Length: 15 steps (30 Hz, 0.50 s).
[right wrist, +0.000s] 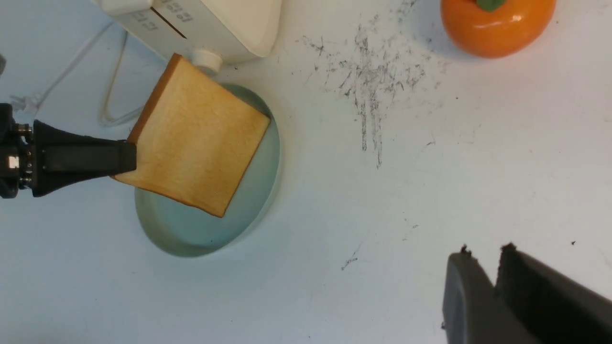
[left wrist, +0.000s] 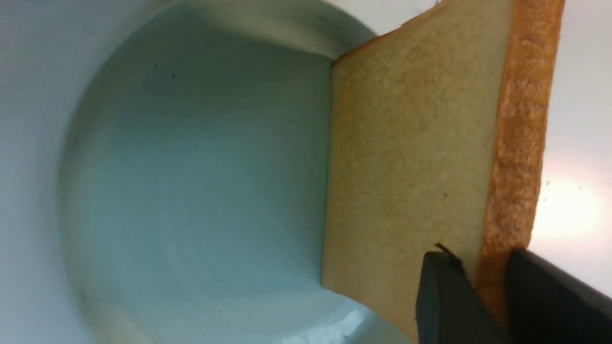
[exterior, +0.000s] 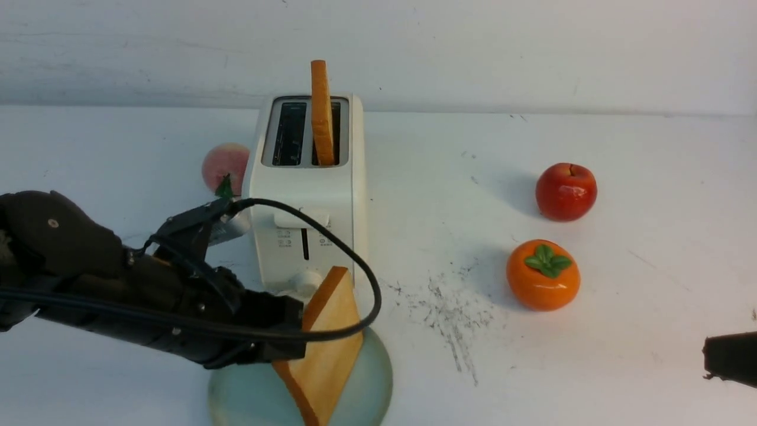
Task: Take toasted bread from bread machine on white table place on plate.
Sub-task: 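Place the slice of bread on the plate with the left gripper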
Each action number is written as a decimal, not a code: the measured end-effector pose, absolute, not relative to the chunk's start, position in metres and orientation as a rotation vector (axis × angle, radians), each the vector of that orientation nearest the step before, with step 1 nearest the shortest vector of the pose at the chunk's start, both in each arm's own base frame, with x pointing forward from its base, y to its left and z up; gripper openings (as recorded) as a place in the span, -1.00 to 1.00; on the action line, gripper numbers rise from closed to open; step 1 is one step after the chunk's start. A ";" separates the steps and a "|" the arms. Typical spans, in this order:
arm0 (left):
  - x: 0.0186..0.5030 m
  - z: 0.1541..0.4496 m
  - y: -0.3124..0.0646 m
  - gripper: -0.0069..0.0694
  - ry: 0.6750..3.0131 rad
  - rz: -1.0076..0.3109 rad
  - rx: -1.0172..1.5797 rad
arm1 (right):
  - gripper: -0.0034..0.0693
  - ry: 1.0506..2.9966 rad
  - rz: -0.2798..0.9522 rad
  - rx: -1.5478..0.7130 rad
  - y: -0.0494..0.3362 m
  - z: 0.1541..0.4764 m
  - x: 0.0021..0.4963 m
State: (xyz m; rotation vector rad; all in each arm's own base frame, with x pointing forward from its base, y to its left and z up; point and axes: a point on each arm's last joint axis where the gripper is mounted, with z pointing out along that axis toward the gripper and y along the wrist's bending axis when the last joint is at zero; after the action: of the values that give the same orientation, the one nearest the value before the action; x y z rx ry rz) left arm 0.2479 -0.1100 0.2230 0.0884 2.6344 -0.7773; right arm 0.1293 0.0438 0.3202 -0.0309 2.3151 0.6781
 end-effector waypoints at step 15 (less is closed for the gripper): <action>0.220 0.257 -0.083 -0.16 2.594 -0.466 0.169 | -0.62 2.316 0.686 -0.030 0.044 0.320 0.129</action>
State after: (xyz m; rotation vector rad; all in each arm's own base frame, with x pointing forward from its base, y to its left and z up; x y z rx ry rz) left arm 0.2203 -0.0832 0.2571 0.1685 2.5936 -0.4658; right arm 0.1291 0.0442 0.3203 -0.0299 2.3156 0.6857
